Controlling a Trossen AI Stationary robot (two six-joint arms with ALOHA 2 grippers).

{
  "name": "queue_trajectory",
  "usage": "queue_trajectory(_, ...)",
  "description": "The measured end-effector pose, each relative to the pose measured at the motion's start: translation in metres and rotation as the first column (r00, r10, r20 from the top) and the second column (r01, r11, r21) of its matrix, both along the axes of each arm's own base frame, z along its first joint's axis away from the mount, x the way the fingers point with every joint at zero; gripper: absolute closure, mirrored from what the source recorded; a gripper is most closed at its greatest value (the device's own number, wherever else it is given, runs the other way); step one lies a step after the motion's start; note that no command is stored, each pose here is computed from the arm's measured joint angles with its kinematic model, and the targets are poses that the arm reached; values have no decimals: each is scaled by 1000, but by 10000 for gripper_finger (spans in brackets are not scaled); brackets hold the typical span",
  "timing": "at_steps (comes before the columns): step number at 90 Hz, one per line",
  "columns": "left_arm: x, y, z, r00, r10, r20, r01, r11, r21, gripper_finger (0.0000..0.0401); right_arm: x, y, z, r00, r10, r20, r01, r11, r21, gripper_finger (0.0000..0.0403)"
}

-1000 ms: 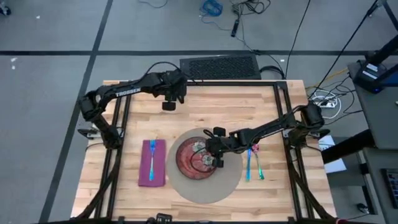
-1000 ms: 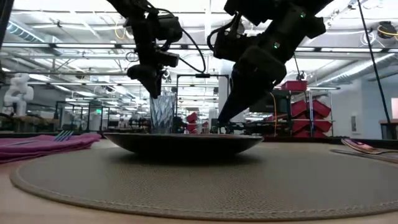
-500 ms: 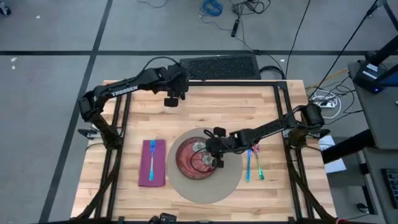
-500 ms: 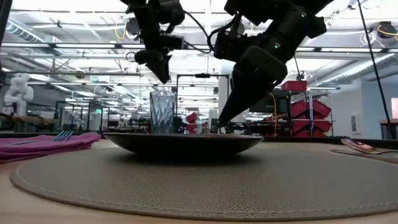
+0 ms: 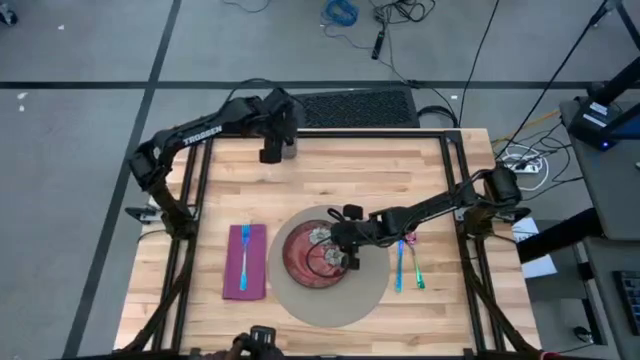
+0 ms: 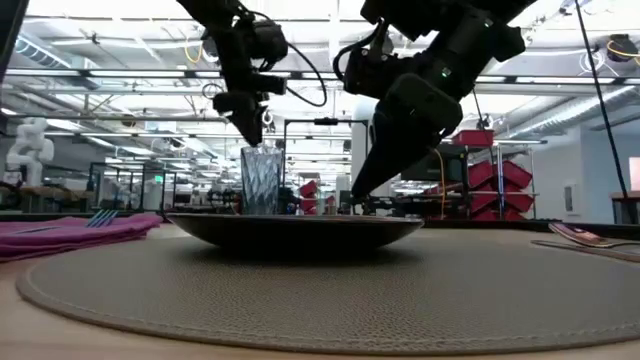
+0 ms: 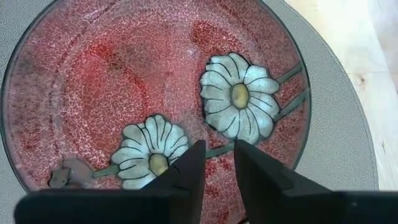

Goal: Set table place
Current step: Move the blue cup to the top right of the table

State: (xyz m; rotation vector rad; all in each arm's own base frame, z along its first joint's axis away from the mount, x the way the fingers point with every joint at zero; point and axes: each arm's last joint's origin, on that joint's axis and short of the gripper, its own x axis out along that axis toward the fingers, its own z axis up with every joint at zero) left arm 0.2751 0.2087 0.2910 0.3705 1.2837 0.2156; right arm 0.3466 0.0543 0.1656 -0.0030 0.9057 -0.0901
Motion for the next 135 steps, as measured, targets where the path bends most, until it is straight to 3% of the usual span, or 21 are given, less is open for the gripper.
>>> queue_trajectory(25,6,5,-15,999,-25,-36,24,999,-38,238,1,0,0,1000,-1,8,1,1000,0,330)
queue_trajectory(58,11,9,-21,997,-54,-47,53,998,-18,388,2,0,2,1000,-5,26,4,1000,4,330)
queue_trajectory(84,16,4,-24,994,-97,-45,96,995,-33,400,3,0,6,998,-22,57,22,1000,-1,330)
queue_trajectory(107,28,-15,-9,986,-165,-25,165,986,-22,401,-15,-2,53,985,-32,168,40,998,-48,330)
queue_trajectory(135,57,-55,16,929,-357,94,361,932,-30,401,-81,-6,115,980,-115,163,133,986,-102,330)
